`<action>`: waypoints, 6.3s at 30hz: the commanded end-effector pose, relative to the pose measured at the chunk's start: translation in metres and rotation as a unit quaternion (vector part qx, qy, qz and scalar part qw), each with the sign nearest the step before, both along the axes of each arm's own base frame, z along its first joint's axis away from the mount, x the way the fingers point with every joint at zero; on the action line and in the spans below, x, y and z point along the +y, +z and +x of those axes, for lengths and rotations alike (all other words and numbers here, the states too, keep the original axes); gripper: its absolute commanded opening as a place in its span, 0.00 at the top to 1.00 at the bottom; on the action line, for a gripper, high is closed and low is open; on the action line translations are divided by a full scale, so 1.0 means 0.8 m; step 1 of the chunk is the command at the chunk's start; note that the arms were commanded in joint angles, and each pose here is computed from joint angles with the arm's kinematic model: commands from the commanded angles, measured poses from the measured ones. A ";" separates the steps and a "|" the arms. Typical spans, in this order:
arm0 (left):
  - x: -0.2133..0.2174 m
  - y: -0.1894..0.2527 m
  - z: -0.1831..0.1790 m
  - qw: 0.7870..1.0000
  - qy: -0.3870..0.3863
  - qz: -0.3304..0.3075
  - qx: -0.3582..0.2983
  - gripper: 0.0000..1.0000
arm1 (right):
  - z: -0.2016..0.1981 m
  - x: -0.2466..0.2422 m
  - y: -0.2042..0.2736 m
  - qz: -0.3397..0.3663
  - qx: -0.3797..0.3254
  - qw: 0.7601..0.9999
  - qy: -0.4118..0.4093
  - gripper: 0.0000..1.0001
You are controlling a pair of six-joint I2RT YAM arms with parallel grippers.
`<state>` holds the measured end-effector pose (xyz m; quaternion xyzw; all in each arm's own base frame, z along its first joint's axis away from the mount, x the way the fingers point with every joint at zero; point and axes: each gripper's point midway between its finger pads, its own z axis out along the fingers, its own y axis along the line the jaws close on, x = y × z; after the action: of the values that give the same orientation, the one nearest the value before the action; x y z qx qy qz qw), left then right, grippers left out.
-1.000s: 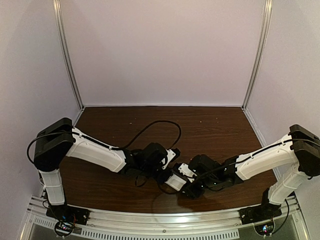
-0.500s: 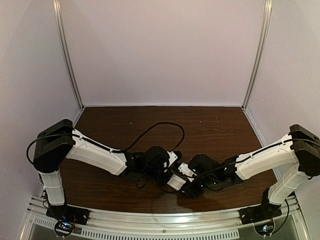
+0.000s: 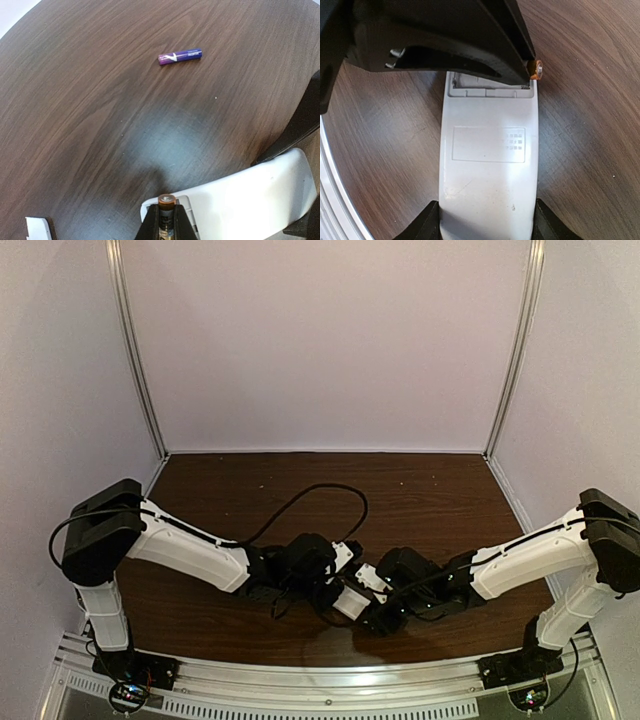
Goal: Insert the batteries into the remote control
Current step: Place the battery in the battery compartment, then load the battery into the battery compartment.
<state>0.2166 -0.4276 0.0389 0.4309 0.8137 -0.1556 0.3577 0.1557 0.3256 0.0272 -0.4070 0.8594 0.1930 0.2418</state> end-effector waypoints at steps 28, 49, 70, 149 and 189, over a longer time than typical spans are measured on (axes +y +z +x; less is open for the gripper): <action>0.016 0.033 0.004 0.997 -0.029 -0.032 -0.063 1.00 | -0.013 -0.005 -0.020 -0.041 0.019 0.999 0.013 0.97; -0.001 0.033 -0.005 0.995 -0.047 -0.072 -0.048 1.00 | -0.011 -0.004 -0.018 -0.037 0.017 0.999 0.009 0.97; 0.015 -0.005 -0.002 0.999 -0.027 -0.027 -0.036 1.00 | -0.011 -0.009 -0.021 -0.040 0.018 0.999 -0.001 0.99; 0.035 -0.012 -0.005 1.000 0.005 0.005 -0.002 0.63 | -0.008 -0.018 -0.016 -0.039 0.007 0.999 -0.013 1.00; 0.061 0.035 -0.056 0.928 -0.359 -0.089 -0.052 0.72 | -0.031 0.022 -0.007 -0.067 0.004 0.984 0.167 1.00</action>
<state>0.1766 -0.3676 0.0633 0.6328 0.6215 -0.3096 0.3426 0.1407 0.3467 0.0270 -0.5419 0.7970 0.1757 0.2006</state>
